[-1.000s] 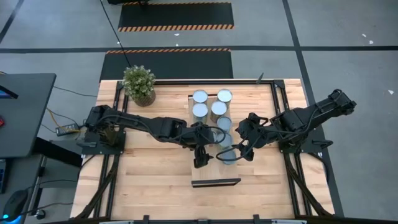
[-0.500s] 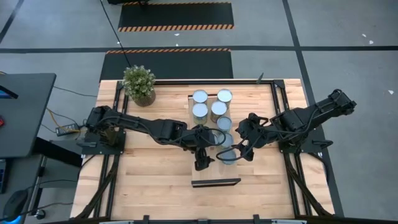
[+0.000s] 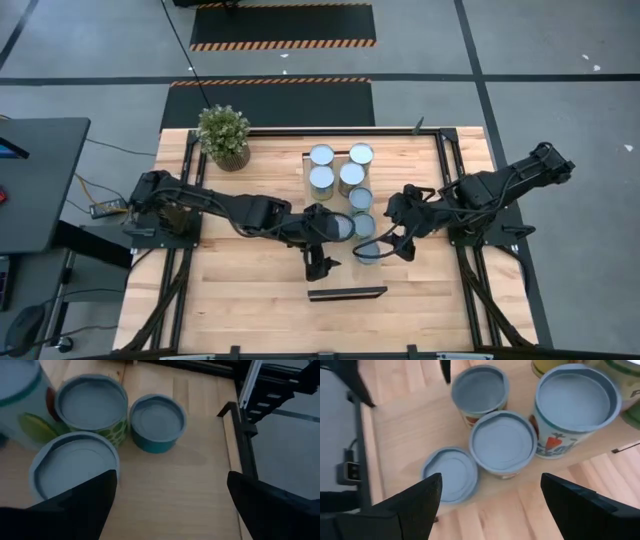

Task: Pick and place cans onto a shelf
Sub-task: Adjust the cans on the shelf

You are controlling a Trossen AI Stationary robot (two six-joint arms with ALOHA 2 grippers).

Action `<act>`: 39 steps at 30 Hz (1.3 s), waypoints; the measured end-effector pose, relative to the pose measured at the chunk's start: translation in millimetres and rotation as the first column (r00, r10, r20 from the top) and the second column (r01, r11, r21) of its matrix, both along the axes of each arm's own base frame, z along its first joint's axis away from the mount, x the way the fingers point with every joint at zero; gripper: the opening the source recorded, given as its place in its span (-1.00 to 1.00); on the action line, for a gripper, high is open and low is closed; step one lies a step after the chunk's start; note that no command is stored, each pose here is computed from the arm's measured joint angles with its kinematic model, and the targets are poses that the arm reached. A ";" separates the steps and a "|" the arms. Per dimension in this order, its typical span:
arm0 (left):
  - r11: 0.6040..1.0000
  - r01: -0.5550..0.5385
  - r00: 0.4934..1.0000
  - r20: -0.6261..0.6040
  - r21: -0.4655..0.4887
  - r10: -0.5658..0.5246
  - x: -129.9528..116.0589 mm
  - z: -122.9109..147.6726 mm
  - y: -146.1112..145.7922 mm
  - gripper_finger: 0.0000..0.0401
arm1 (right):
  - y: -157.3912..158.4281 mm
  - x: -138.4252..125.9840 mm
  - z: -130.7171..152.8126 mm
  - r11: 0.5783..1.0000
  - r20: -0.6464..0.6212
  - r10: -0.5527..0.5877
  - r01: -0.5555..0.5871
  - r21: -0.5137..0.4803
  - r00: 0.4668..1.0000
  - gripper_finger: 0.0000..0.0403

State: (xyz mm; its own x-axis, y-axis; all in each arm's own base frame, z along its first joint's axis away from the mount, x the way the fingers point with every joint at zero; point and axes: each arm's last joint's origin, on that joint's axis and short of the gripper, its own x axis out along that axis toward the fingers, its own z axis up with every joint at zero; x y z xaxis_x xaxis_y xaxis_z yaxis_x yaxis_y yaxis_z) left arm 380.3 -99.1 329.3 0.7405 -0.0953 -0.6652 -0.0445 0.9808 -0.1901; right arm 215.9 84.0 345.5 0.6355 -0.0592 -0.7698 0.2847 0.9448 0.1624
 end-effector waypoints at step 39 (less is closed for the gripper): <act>0.962 -0.133 0.991 -0.002 0.238 0.137 -70.0 3.6 26.3 -0.25 | -84.7 -46.5 -35.0 0.878 0.239 -0.478 0.468 0.099 0.845 0.72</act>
